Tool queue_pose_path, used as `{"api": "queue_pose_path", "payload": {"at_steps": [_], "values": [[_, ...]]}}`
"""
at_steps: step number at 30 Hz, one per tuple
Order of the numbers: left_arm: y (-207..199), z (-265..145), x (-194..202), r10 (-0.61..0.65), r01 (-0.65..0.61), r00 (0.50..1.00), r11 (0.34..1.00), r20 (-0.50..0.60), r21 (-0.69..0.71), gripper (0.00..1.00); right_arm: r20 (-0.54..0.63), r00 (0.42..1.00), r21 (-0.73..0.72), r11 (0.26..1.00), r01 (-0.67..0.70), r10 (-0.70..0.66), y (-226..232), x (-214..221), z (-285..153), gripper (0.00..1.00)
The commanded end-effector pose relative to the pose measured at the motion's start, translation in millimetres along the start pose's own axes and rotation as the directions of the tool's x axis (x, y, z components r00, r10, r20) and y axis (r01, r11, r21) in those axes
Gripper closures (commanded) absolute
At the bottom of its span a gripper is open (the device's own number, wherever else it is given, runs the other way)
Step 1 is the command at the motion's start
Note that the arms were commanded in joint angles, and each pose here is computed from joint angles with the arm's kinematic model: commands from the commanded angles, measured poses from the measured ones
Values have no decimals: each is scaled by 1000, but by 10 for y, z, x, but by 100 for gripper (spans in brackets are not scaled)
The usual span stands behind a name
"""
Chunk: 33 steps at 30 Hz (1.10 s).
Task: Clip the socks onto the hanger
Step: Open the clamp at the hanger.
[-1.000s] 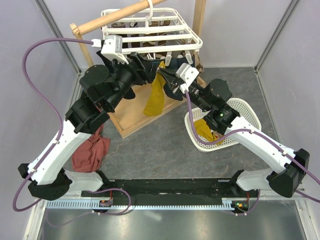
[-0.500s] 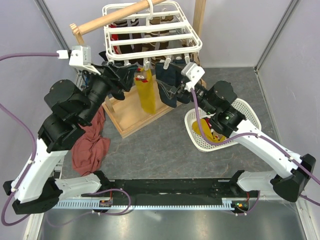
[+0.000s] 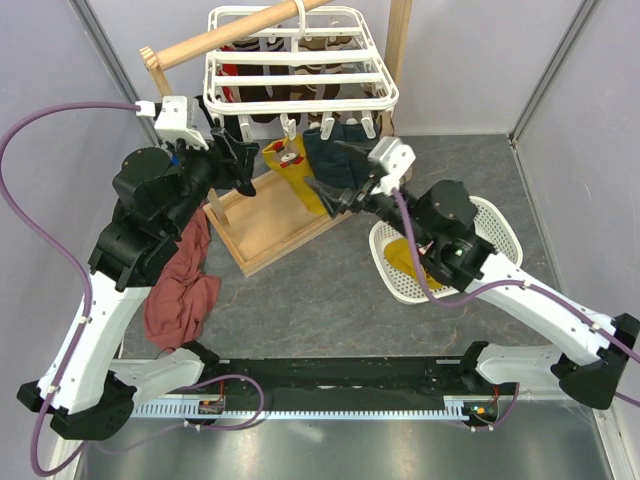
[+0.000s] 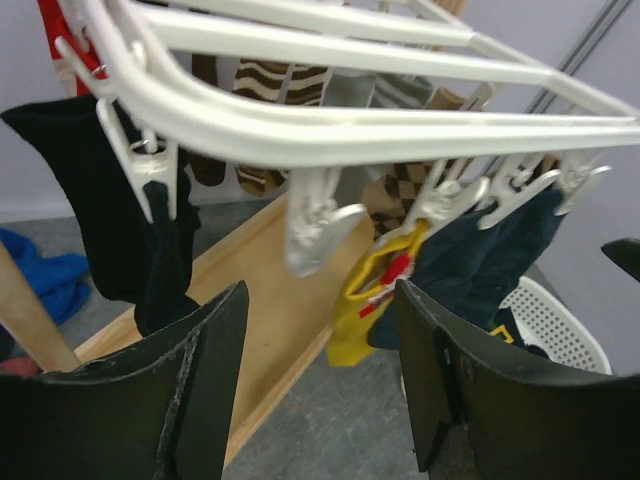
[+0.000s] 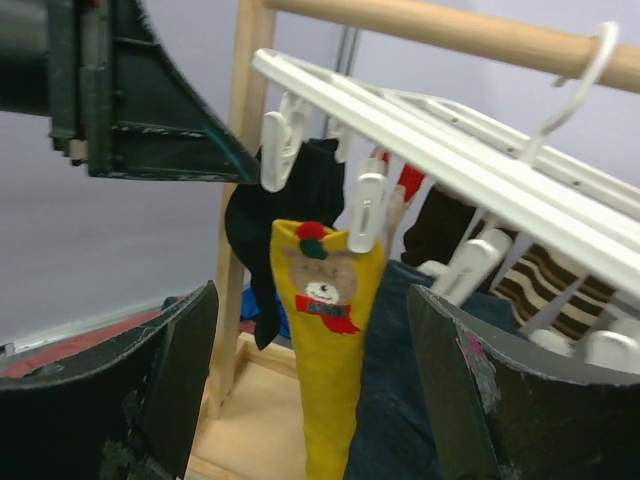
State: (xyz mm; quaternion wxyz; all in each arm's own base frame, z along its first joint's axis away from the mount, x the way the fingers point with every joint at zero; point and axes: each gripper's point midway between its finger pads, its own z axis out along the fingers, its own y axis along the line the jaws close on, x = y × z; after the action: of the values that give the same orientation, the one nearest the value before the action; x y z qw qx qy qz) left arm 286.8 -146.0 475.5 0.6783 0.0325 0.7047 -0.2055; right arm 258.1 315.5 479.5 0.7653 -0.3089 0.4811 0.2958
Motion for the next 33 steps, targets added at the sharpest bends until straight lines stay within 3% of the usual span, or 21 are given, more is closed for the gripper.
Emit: {"api": "queue_pose_path", "payload": {"at_steps": [1,11,18,25,33], "values": [[-76,-148,-145,-22,18,999,994,35,110,34,28,999,9,999,33,-33,190,88,182,16],[-264,39,-224,30,-38,999,978,42,204,43,59,990,51,991,122,-125,504,287,455,15],[-333,118,-356,30,-41,998,975,56,220,55,148,972,124,979,163,-180,545,211,626,15],[-394,143,-385,13,-22,999,970,39,241,63,161,963,197,963,185,-218,503,338,795,15],[-483,158,-395,-27,23,1000,961,13,276,64,225,950,235,958,165,-219,507,277,940,16]]}}
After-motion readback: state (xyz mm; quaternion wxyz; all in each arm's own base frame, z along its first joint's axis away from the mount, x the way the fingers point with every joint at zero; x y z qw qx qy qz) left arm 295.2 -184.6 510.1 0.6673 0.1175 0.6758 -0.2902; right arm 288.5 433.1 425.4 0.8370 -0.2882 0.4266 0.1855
